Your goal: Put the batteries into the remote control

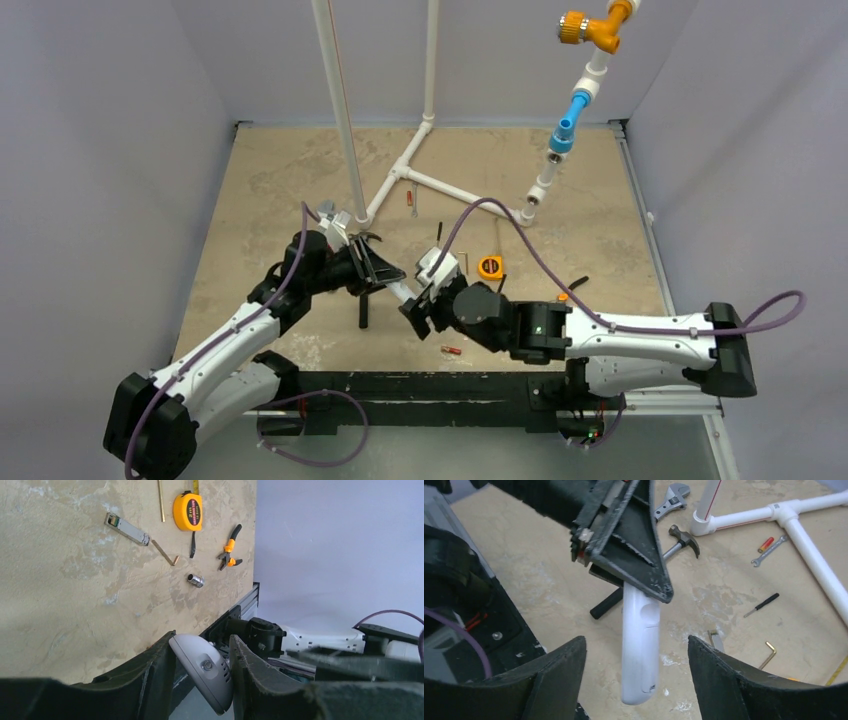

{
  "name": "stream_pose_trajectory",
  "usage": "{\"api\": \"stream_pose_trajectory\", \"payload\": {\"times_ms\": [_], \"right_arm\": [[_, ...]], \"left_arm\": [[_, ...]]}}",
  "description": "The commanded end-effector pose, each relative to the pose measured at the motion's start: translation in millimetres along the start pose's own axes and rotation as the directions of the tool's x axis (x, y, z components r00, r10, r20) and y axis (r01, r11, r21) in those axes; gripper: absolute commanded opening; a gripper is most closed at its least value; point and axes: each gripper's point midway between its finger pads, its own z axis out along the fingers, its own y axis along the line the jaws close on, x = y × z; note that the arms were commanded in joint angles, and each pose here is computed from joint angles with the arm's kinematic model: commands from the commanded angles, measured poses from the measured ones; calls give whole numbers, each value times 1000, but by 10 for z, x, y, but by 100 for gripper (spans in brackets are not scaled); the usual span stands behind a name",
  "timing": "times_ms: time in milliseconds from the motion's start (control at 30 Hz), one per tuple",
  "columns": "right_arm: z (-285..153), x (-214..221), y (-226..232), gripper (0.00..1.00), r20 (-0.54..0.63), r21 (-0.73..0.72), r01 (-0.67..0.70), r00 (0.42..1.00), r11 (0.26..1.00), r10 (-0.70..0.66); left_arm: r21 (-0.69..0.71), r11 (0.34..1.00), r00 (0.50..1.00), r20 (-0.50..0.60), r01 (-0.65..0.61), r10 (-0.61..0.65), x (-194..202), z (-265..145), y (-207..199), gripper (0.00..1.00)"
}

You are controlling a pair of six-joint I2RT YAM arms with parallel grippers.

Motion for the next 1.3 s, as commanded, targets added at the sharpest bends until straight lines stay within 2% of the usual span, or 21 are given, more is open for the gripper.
{"api": "stream_pose_trajectory", "payload": {"times_ms": [0,167,333,700,800,1133,1200,1267], "right_arm": [[-187,-244,-69,73,-14,-159,-270,963,950,271],[-248,-207,-150,80,-58,-233,-403,914,885,401],[-193,-85,45,81,-115,-304,-441,897,844,427],[-39,144,164,80,-156,-326,-456,890,828,428],[-18,168,186,76,-161,-334,-453,891,827,424],[-7,211,238,54,-179,-357,-440,898,824,402],[-6,219,232,47,-181,-354,-434,901,829,395],[20,236,175,32,-173,-323,-424,905,846,387]], "left_arm": [[98,974,978,54,-205,201,-50,-132,-261,0],[163,944,957,74,-288,279,-26,-210,-403,0],[236,919,948,69,-317,309,12,-238,-544,0],[347,860,925,79,-375,372,96,-347,-765,0],[364,849,921,82,-383,380,110,-359,-789,0],[394,826,913,109,-404,394,110,-393,-851,0],[392,827,914,114,-402,390,102,-394,-850,0],[391,830,916,117,-398,384,92,-395,-857,0]]}}
